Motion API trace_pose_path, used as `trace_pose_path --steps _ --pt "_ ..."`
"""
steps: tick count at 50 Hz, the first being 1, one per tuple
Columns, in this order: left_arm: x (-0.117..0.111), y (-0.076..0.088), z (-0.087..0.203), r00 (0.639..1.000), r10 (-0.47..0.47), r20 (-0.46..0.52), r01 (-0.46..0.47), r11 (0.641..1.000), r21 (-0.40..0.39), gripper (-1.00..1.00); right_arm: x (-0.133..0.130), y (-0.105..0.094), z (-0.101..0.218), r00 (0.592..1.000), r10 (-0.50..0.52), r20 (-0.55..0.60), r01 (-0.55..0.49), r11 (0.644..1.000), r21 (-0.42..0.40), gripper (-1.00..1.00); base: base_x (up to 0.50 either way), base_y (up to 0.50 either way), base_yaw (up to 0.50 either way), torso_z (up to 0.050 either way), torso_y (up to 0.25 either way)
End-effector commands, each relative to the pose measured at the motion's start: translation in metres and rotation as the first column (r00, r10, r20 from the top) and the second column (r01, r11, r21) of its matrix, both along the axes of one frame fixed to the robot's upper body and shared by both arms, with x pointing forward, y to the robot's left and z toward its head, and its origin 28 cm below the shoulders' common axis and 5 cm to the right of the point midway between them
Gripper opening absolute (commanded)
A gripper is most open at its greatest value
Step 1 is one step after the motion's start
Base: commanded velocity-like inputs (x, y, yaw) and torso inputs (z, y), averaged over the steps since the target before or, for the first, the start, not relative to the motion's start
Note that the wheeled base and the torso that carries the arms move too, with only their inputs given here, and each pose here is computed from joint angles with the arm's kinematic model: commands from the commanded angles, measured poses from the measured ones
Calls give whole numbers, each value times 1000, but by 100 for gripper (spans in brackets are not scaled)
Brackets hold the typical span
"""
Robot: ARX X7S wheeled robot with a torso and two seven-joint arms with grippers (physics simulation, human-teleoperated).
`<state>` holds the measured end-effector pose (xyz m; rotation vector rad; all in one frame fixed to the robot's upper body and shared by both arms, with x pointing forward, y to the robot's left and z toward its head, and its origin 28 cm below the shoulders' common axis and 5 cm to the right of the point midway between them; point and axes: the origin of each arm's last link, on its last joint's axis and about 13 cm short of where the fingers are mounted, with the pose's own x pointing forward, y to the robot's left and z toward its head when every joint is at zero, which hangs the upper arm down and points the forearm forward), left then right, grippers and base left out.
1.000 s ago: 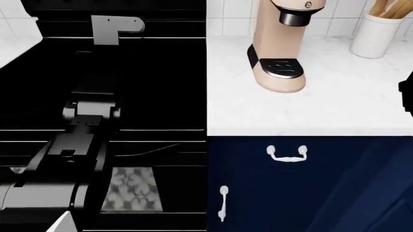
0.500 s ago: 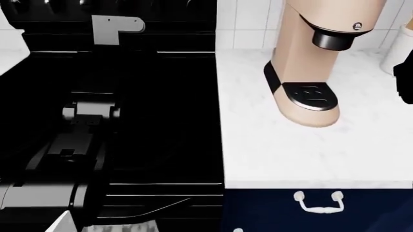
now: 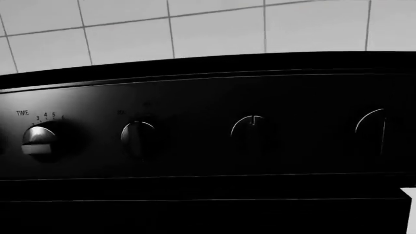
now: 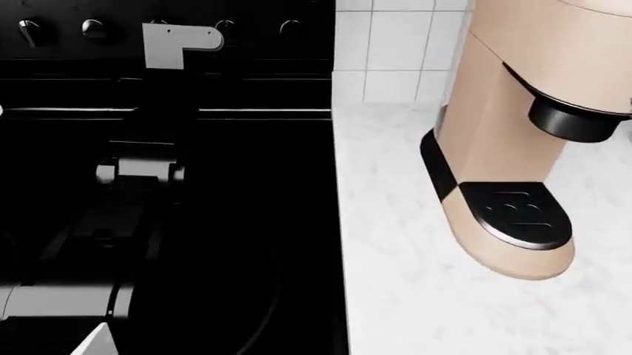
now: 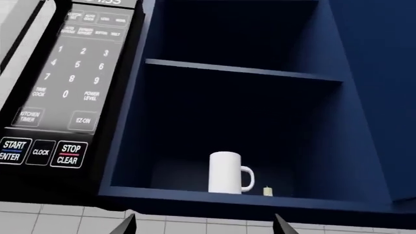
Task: Pick the mug from the cabinet, place it under the coffee machine dispenser, and press the start button.
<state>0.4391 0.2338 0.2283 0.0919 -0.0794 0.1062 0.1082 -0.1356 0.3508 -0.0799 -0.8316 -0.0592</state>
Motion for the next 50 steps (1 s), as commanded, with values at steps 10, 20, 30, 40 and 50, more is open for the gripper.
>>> trace_pose_path --steps 10,20,30,40,50 --pt "0 0 0 1000 -1 0 1 1000 7 100 -7 0 7 1000 9 19 -9 1000 -16 100 500 -9 0 0 1" --pt "0 0 0 1000 -1 2 1 1000 5 100 -8 -1 7 1000 8 21 -8 1000 -9 100 500 -21 0 0 0" --pt "0 0 0 1000 -3 2 3 1000 7 100 -21 2 14 997 -73 18 71 994 85 100 150 2 0 0 0" --pt "0 0 0 1000 -3 -1 3 1000 7 100 -35 8 36 995 -86 54 81 992 99 100 0 0 0 0 0" --pt "0 -1 0 1000 -1 -4 1 1000 15 100 -18 13 76 996 -62 59 58 996 67 100 0 0 0 0 0"
